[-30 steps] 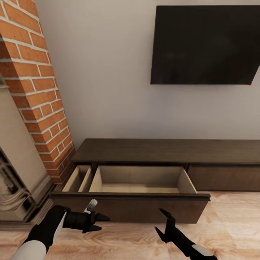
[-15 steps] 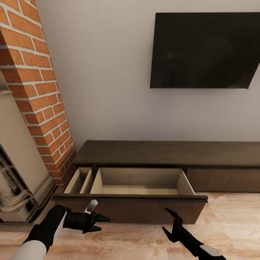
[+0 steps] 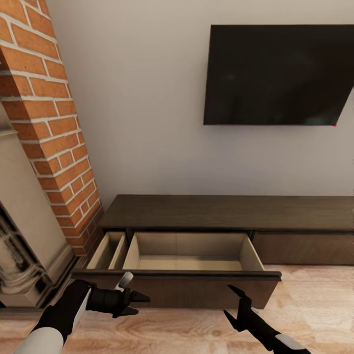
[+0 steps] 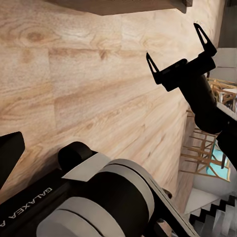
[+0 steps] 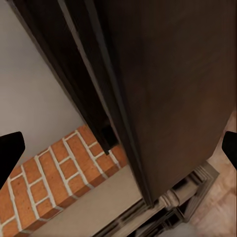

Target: Place each of the two pumpkins and all three candles from the living room inside a cabinet in the living room (use any cabinet), then make sure every cabinet is closed, and position the cauldron so it is next to a table in the living room.

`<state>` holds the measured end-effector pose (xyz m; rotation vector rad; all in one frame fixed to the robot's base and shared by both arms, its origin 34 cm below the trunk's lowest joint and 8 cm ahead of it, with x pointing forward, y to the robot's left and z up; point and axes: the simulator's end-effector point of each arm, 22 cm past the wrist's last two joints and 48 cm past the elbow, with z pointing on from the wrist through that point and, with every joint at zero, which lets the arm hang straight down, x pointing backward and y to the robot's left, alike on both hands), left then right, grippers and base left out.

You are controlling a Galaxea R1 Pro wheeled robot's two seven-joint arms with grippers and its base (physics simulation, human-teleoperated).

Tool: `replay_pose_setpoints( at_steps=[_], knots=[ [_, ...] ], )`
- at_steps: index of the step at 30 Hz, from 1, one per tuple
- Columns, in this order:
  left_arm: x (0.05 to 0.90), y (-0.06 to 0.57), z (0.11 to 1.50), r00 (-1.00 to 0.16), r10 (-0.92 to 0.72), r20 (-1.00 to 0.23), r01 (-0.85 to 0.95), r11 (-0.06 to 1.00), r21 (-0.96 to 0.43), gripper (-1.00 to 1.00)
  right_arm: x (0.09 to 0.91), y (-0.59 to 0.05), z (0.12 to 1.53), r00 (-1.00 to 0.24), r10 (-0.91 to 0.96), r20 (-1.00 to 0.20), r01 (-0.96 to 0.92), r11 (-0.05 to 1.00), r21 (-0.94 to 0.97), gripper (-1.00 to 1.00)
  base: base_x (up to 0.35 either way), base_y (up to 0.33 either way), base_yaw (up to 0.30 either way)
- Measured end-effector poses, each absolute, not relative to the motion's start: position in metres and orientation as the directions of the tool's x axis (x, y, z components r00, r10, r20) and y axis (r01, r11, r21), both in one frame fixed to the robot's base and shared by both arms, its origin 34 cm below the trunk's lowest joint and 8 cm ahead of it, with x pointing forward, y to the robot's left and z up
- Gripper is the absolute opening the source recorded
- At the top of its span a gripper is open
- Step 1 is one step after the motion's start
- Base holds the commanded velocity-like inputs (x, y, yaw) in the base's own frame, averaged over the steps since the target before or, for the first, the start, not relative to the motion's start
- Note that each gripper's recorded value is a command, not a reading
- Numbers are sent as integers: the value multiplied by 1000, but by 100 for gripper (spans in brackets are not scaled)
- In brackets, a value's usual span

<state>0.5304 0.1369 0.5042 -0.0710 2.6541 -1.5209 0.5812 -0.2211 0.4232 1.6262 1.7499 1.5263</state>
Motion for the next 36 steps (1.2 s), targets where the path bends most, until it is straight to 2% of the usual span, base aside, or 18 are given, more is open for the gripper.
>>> replay_pose_setpoints(
  at_steps=[4, 8, 17, 25, 32, 36],
  knots=[
    [532, 137, 513, -996, -80, -48, 1, 506, -863, 100, 578, -224, 426, -301, 863, 406, 537, -198, 820, 100, 0, 0, -15],
    [534, 137, 521, -996, -81, -48, 0, 506, -863, 100, 562, -237, 413, -267, 904, 335, 555, -140, 820, 100, -1, 0, -3],
    [538, 137, 540, -996, -79, -47, 0, 508, -862, 100, 528, -227, 395, -349, 895, 277, 673, 34, 739, 100, -153, 0, 0],
    [541, 137, 557, -996, -79, -48, 1, 509, -861, 100, 524, -244, 404, -349, 905, 243, 695, 76, 715, 100, -40, 0, 0],
    [543, 137, 570, -996, -79, -47, 0, 514, -858, 100, 531, -262, 413, -332, 932, 146, 685, 132, 716, 100, -272, 0, 0],
    [545, 138, 577, -996, -78, -48, 1, 517, -856, 100, 523, -267, 410, -386, 920, 73, 695, 238, 678, 100, -324, 0, 0]
  ],
)
